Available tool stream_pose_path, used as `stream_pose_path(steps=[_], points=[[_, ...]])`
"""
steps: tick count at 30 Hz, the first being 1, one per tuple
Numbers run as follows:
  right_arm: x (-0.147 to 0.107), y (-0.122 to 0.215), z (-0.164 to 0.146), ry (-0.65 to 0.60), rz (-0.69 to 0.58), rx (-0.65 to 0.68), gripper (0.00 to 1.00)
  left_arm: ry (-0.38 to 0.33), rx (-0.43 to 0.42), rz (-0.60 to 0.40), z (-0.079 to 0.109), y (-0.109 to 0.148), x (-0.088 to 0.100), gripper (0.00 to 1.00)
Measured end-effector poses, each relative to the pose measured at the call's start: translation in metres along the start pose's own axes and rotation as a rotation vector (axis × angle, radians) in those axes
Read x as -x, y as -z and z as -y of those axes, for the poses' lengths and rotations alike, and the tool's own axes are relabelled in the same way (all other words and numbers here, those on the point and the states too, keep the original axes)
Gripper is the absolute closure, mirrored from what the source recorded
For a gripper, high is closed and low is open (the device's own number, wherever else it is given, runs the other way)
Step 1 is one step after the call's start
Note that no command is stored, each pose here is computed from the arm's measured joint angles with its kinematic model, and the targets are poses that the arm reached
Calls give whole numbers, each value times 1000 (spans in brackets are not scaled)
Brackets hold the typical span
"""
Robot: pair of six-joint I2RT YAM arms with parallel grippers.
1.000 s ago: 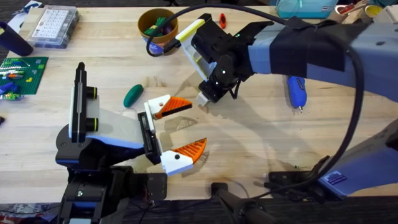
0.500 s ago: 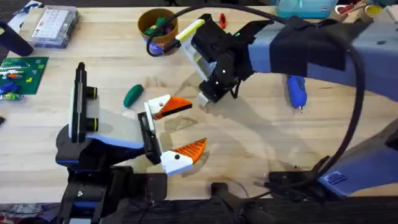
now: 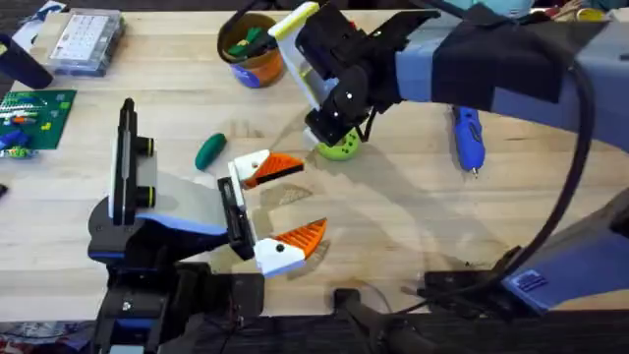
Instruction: Pick up the gripper from the table and insert it into the empty holder that is missing its gripper. Then pick up a screw, insert it into the mounting hole, and use the screwdriver to tighten it. Finally, clean up the table by picking up the vegetable and placing it into the bucket.
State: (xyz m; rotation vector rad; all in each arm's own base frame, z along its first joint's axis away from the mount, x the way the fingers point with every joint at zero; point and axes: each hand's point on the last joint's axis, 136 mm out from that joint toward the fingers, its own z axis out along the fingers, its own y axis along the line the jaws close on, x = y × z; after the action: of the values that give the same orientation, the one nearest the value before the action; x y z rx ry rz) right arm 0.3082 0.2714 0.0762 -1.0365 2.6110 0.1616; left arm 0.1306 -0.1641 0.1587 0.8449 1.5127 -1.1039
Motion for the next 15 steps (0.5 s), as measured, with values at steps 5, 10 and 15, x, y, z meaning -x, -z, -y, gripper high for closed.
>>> stream_pose_path(steps=[5, 10, 15], points=[[9, 0, 0, 0, 36, -2, 566, 0, 0, 0, 0, 0, 0, 11], [9, 0, 2, -1, 37, -13, 566, 0, 0, 0, 0, 0, 0, 11], [10, 0, 6, -6, 40, -26, 566, 0, 0, 0, 0, 0, 0, 11]])
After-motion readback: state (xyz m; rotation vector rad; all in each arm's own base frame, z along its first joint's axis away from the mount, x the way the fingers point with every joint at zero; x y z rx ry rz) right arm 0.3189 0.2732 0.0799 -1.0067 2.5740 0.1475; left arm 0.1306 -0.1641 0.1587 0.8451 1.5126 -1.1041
